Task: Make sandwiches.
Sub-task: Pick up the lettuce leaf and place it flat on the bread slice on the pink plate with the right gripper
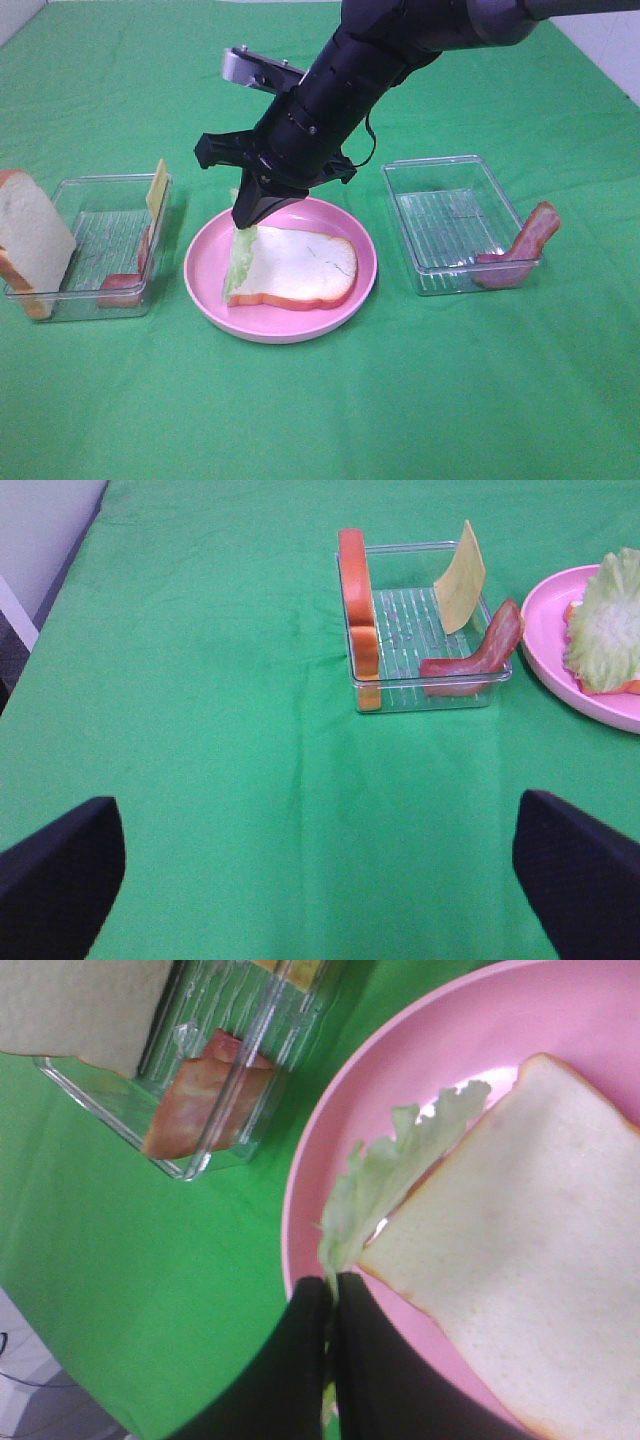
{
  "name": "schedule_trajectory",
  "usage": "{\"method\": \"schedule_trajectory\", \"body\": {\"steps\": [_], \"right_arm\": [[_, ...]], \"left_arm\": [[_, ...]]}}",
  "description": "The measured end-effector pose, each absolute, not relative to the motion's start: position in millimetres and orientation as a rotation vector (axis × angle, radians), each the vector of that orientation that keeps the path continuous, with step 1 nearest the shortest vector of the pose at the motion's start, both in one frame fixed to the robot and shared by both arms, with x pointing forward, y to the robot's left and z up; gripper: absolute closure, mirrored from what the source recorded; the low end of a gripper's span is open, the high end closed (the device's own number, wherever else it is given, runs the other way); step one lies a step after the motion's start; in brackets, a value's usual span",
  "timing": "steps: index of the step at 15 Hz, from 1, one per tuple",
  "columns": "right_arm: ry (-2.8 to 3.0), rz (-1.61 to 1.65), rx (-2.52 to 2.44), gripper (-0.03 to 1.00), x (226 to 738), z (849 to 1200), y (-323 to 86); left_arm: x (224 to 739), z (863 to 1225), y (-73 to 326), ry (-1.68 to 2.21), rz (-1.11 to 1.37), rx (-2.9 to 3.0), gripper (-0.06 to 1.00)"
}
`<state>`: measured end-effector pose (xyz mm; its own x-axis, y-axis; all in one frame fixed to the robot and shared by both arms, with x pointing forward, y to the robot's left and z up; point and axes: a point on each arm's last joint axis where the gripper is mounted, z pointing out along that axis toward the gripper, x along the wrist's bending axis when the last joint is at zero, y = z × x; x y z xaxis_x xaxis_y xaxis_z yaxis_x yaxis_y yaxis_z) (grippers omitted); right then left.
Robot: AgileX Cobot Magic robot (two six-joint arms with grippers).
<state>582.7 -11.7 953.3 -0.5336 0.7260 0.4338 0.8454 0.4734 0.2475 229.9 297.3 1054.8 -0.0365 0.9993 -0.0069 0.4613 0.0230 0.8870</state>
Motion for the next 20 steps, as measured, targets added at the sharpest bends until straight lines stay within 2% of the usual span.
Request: {"method": "schedule_trajectory", "body": {"steps": [10, 12, 13, 15, 17, 20], "right_arm": [[-2.683, -0.437, -1.43, 0.95, 592, 943, -31], [-2.678, -0.432, -1.448, 0.92, 592, 943, -32], [-2.676, -0.431, -1.452, 0.87, 592, 943, -32], [-2.67, -0.431, -1.461, 0.62, 592, 943, -32], [-2.633, -0.433, -1.517, 0.13, 592, 945, -32], [-2.628, -0.431, -1.529, 0.0, 589, 954, -34]], "left_arm": [[230, 1055, 297, 1.588, 0.957, 1.525, -0.05], [230, 1055, 297, 1.588, 0.957, 1.525, -0.05], [230, 1055, 297, 1.588, 0.957, 1.525, -0.05], [230, 1055, 297, 1.588, 0.957, 1.525, -0.05], [230, 1055, 297, 1.588, 0.957, 1.525, -0.05], [230, 1055, 297, 1.588, 0.957, 1.525, -0.04]]}}
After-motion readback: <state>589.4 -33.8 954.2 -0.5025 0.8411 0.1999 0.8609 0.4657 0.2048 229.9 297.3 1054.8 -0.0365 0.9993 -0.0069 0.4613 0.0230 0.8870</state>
